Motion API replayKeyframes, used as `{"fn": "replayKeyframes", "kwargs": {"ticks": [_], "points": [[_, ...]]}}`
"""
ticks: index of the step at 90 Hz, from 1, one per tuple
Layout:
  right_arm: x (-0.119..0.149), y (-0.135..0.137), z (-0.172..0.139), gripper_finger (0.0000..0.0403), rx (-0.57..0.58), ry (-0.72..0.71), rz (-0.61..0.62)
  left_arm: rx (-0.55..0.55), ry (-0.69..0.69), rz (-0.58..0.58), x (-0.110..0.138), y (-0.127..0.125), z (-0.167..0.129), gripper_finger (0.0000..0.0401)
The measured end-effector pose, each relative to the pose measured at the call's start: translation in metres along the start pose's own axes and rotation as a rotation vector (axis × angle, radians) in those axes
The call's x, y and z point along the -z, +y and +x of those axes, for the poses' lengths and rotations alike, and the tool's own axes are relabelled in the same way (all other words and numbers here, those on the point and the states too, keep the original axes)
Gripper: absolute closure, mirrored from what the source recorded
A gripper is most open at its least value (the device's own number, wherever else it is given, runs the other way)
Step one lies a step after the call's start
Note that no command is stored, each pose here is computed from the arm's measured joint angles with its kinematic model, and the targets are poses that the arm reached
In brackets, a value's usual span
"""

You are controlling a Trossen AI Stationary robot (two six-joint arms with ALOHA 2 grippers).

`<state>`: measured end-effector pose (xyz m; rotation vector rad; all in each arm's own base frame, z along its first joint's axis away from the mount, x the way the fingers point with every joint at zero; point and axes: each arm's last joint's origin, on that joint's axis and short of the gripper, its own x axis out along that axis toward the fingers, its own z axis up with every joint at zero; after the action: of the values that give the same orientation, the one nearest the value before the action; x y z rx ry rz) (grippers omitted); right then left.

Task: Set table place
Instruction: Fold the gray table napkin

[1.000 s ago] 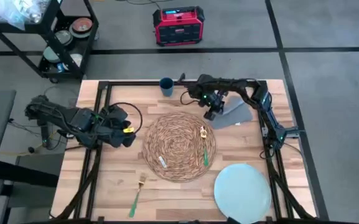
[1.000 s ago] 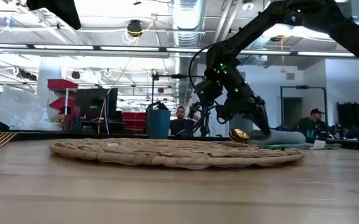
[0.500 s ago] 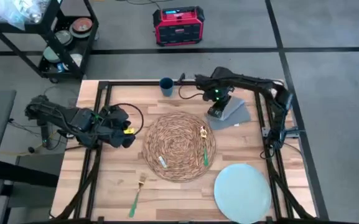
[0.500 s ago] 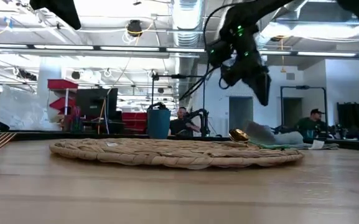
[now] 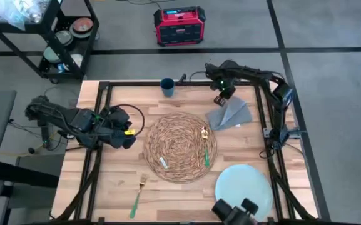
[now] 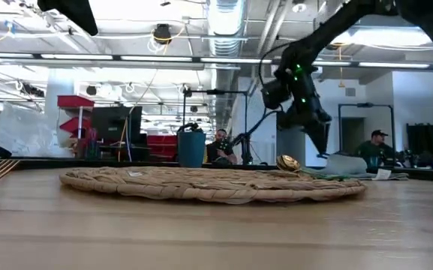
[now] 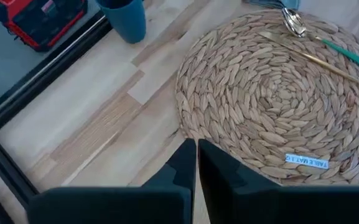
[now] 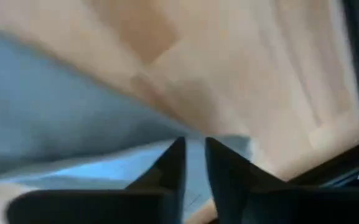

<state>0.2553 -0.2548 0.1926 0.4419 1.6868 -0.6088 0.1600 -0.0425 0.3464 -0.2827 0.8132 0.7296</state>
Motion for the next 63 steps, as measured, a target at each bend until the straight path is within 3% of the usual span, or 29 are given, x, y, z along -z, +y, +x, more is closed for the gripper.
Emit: {"fn": "replayKeyframes", "kwargs": {"ticks": [18, 38, 46, 63], "points": [[-0.003, -0.021, 0.003, 0.0399, -0.039, -0.056, 0.061, 0.001, 0.000, -0.022, 0.000, 0.000, 0.000, 0.0401], [-0.007, -0.019, 0.026, 0.0402, -0.118, 0.038, 0.054, 0.002, -0.001, -0.030, 0.000, 0.000, 0.000, 0.0401], [0.000, -0.013, 0.032, 0.0403, -0.148, 0.146, 0.043, 0.003, -0.001, -0.044, 0.000, 0.000, 0.000, 0.0401], [0.025, -0.011, 0.001, 0.0403, -0.099, 0.205, 0.065, 0.002, -0.001, -0.033, 0.000, 0.000, 0.000, 0.0401]]}}
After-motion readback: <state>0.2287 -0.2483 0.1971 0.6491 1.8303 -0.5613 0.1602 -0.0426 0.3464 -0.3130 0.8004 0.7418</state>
